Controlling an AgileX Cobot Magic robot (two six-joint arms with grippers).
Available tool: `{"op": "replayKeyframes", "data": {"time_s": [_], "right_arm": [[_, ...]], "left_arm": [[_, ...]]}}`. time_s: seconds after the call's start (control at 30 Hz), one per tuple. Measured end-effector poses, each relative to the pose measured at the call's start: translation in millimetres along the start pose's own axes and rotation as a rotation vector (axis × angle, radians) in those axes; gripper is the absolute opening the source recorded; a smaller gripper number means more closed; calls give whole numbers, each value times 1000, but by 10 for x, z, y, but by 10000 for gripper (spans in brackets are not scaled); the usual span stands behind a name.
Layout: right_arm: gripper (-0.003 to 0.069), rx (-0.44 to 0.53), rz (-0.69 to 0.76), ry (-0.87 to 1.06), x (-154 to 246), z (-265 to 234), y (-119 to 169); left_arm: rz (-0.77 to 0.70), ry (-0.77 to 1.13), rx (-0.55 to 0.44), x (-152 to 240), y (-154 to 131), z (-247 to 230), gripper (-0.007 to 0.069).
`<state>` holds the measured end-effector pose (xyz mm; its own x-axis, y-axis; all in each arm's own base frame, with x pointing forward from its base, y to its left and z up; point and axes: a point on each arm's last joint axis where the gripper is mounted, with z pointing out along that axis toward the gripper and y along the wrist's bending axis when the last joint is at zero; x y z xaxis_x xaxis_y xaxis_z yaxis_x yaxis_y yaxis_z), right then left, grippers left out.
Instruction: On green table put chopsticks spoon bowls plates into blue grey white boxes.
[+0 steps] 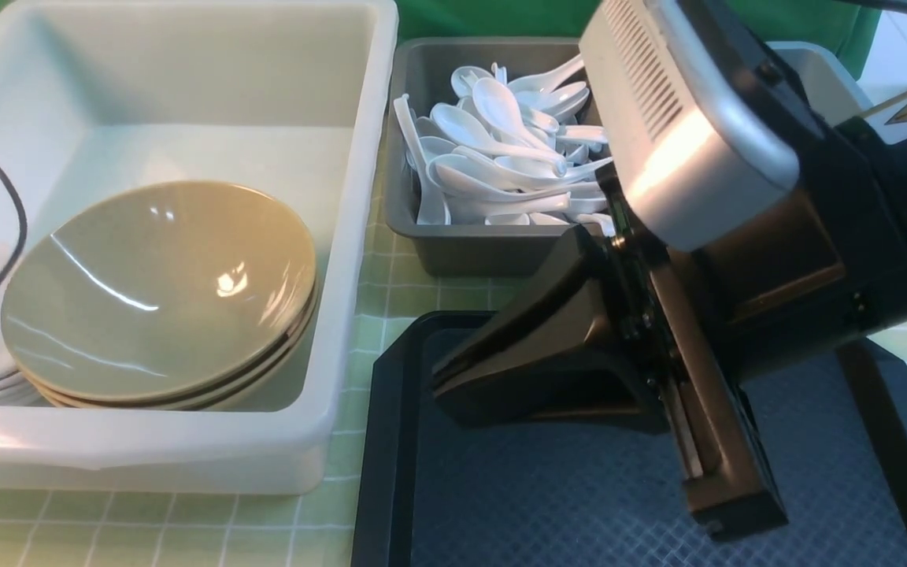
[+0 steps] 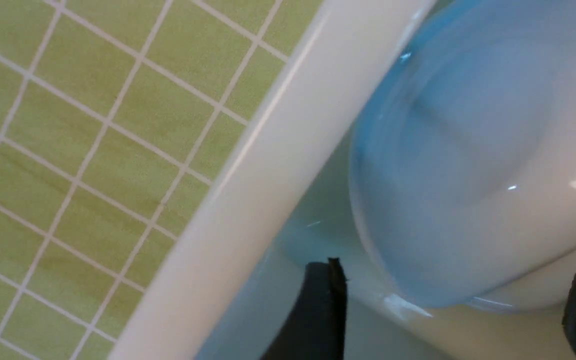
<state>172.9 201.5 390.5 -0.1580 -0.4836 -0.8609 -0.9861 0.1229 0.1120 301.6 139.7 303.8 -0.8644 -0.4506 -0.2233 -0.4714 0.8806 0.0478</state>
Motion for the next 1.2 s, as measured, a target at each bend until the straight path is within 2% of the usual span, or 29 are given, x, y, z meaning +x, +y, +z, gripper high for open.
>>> {"op": "replayKeyframes", "data": {"time_s": [0.03, 0.1, 0.13, 0.17, 0.27, 0.33, 0.4, 0.47, 0.5, 0.53, 0.6, 0.7, 0.8, 0.83, 0.97, 1.07, 1.2], "right_arm": [[47, 4, 3, 2, 2, 0, -4], [47, 148, 113, 15, 81, -141, -255], [47, 160, 122, 14, 87, -154, -275], [47, 242, 200, 18, 151, -269, -425], [47, 353, 332, 28, 264, -455, -614], [47, 433, 401, 54, 354, -590, -709], [47, 520, 453, 100, 433, -745, -722], [47, 624, 490, 140, 478, -926, -621], [47, 628, 490, 141, 475, -939, -603], [47, 692, 488, 127, 491, -1058, -452], [47, 759, 461, 74, 526, -1181, -220], [47, 826, 420, -36, 673, -1274, 113], [47, 873, 394, -113, 890, -1283, 339], [47, 889, 386, -138, 1075, -1253, 470], [47, 899, 388, -175, 1647, -1096, 788], [25, 884, 390, -221, 1892, -1008, 934], [21, 893, 378, -263, 1993, -976, 980]], "left_arm": [[-1, -9, 10, 2, -11, -34, 581], [38, -102, 135, 35, -166, -372, 596], [47, -110, 157, 41, -192, -401, 596], [114, -167, 267, 105, -371, -620, 591], [264, -226, 445, 267, -716, -895, 549], [400, -246, 559, 421, -1012, -1048, 482], [500, -250, 617, 552, -1220, -1136, 391], [608, -255, 620, 773, -1402, -1241, 244], [613, -255, 624, 796, -1413, -1252, 230], [648, -265, 592, 975, -1423, -1328, 130], [669, -297, 548, 1251, -1331, -1444, 41], [644, -331, 530, 1626, -1114, -1538, 0], [634, -353, 549, 2011, -882, -1501, -1], [631, -368, 563, 2165, -790, -1448, -2], [579, -479, 675, 2775, -430, -1052, -2], [553, -526, 734, 2996, -323, -839, -2], [564, -554, 764, 3083, -299, -722, -2]]}}
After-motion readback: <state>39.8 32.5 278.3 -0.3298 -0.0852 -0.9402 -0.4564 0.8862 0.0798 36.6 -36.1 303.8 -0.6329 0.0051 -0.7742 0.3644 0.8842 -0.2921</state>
